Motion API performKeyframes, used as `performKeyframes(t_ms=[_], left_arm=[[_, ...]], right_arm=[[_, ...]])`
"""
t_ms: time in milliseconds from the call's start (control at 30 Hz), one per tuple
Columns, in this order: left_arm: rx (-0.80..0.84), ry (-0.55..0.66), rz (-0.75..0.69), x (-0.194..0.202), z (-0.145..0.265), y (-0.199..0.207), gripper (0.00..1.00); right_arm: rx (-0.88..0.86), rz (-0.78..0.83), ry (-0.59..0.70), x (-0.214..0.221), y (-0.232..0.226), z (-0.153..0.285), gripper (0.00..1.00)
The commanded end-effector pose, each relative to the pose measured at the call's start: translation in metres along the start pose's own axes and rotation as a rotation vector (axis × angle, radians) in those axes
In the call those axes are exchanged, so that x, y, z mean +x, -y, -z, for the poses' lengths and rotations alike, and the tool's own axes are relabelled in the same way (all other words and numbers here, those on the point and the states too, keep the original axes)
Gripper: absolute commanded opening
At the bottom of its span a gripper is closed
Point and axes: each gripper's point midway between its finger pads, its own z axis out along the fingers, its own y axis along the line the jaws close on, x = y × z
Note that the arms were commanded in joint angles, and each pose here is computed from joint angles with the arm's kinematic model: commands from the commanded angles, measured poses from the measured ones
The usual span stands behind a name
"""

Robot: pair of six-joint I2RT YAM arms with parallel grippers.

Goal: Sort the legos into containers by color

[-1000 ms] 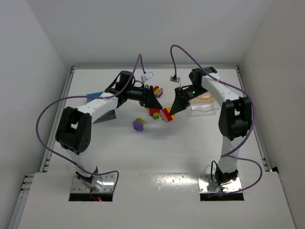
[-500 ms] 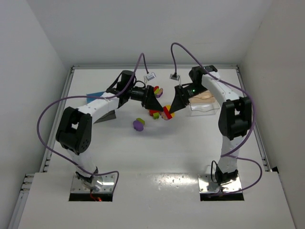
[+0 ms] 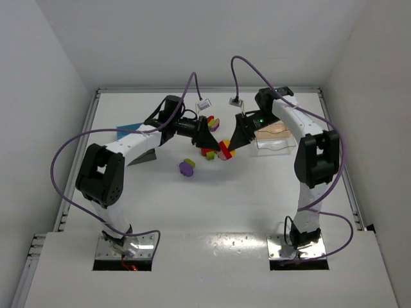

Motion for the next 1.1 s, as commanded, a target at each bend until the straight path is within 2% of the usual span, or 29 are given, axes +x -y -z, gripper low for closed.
performKeyframes(t_ms=[0, 167, 433, 533, 600, 667, 700, 800, 933, 1067], left_arm=[[0.010, -0.035, -0.039, 0.012, -0.002, -0.001, 0.11], [-0.011, -0.050, -0.045, 0.023, 0.001, -0.003, 0.04], [-0.044, -0.064, -0.061, 0.030, 0.003, -0.008, 0.01], [-0.062, -0.066, -0.062, 0.032, 0.005, -0.010, 0.01], [-0.124, -0.049, -0.071, 0.027, 0.010, -0.019, 0.01], [-0.197, -0.026, -0.098, 0.019, 0.016, -0.027, 0.01], [-0.232, -0.022, -0.099, 0.018, 0.018, -0.033, 0.01], [-0.363, 0.015, -0.134, 0.006, 0.029, -0.041, 0.01], [-0.499, 0.049, -0.155, -0.005, 0.041, -0.055, 0.01], [-0.523, 0.061, -0.153, -0.009, 0.043, -0.057, 0.01]], right_arm=[[-0.012, -0.003, 0.072, -0.017, -0.006, 0.017, 0.00], [0.028, -0.021, 0.103, -0.016, 0.005, 0.036, 0.00], [0.072, -0.041, 0.139, -0.014, 0.014, 0.055, 0.00], [0.151, -0.054, 0.116, -0.010, 0.034, 0.066, 0.00], [0.257, -0.064, 0.143, -0.023, 0.056, 0.083, 0.00], [0.440, -0.082, 0.129, -0.028, 0.083, 0.105, 0.00], [0.550, -0.084, 0.184, -0.044, 0.101, 0.122, 0.00], [0.966, -0.114, 0.226, -0.049, 0.147, 0.185, 0.00], [1.142, -0.154, 0.170, -0.040, 0.176, 0.213, 0.00], [1.237, -0.169, 0.151, -0.026, 0.199, 0.228, 0.01]])
